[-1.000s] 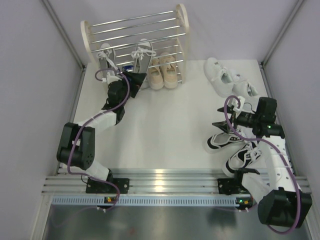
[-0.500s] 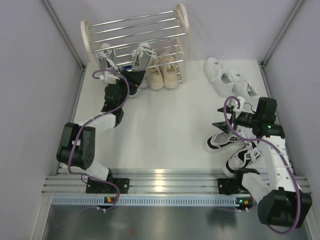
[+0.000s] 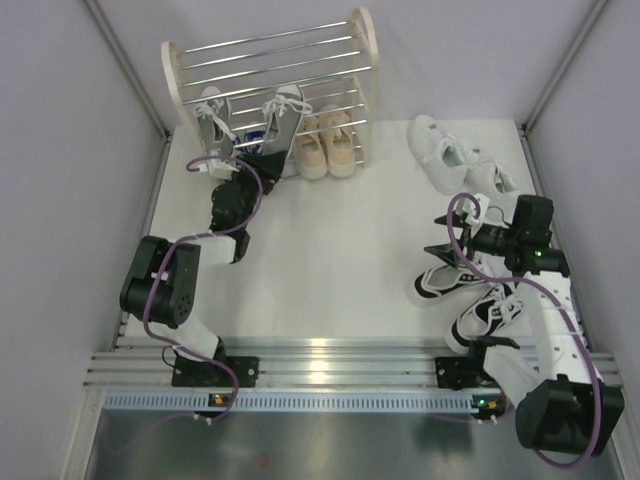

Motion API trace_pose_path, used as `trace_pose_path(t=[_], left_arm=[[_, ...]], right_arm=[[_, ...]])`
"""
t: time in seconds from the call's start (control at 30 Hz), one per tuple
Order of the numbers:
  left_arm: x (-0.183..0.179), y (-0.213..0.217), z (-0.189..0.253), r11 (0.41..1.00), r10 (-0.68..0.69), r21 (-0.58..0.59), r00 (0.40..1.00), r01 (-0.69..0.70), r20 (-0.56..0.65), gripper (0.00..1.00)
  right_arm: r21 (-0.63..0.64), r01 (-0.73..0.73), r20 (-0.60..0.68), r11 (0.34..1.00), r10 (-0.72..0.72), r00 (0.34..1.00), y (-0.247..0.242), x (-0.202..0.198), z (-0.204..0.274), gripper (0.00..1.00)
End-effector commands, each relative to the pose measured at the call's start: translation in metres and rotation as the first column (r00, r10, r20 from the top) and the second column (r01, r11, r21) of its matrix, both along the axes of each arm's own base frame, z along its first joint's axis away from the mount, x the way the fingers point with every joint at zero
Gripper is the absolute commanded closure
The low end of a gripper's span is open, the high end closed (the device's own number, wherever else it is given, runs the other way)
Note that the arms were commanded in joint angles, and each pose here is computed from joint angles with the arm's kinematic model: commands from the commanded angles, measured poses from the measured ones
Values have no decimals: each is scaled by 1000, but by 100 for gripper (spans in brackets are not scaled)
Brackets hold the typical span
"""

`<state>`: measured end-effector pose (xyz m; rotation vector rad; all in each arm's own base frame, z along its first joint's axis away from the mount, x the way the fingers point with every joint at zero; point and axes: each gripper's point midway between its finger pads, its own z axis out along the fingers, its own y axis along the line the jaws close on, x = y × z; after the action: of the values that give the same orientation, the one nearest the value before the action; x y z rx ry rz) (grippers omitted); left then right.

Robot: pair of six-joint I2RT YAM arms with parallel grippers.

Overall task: Place and organize the shoes onto the shoe shelf
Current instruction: Adjust the shoe at the shoe shelf.

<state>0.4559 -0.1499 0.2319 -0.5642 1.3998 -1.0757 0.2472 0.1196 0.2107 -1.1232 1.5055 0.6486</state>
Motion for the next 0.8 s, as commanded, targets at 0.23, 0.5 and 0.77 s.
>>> trace_pose_path(t=[0.23,0.5,0.77], left_arm=[[11,4,31,999,47,-8,985,-47,165,36],[18,12,33,995,96,-57,977,-87,189,79],[7,23,51,988,150,-60,958,-139,245,100]], right_arm=[[17,-33,25,999,32,999,1,-3,2,31],[13,-34,24,999,34,999,0,-3,1,31],[10,-34,26,999,34,999,0,-3,2,31]])
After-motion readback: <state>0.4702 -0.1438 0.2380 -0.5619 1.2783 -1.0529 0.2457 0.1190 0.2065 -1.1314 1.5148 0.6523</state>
